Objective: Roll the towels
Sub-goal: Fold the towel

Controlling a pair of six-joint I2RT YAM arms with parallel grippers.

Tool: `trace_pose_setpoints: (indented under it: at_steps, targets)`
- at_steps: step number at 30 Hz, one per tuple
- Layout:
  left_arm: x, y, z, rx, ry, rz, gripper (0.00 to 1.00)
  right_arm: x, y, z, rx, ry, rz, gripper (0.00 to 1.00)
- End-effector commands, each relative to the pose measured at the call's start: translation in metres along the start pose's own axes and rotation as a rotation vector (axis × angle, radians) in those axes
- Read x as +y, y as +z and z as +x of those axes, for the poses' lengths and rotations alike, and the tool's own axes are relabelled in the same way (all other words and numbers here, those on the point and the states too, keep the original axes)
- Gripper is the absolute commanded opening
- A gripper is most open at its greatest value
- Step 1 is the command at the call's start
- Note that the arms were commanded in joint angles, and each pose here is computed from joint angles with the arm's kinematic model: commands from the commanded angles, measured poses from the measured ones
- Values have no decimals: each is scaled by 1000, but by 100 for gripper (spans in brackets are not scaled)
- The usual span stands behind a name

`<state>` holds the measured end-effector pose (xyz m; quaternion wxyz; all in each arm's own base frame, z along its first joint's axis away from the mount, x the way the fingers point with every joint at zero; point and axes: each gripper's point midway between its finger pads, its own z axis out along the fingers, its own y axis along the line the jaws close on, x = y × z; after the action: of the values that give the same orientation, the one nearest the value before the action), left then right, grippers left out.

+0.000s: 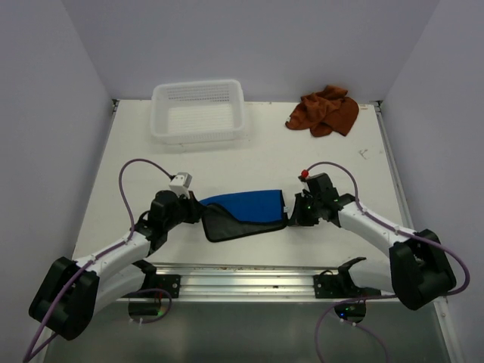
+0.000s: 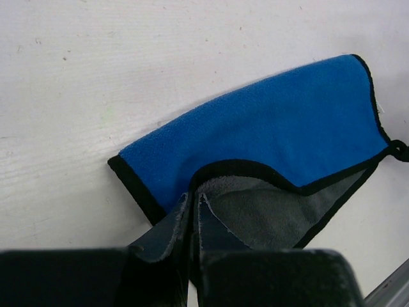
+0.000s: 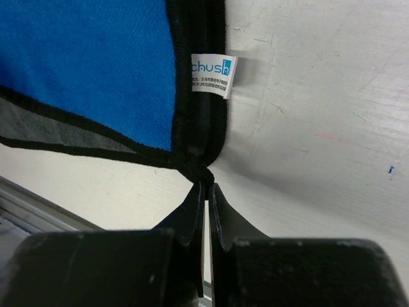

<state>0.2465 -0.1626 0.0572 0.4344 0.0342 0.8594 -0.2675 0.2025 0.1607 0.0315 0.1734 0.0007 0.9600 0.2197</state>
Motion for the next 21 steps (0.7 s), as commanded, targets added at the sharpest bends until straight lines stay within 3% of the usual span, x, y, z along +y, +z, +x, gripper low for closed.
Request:
trace_pose_setpoints:
  at_steps: [1, 21]
  targets:
    - [-9, 0, -24, -53, 24, 11, 6, 7, -21, -18, -59, -32, 19, 0]
    - [-23, -12, -7, -21, 13, 97, 6, -12, -21, -27, -81, -25, 140, 0]
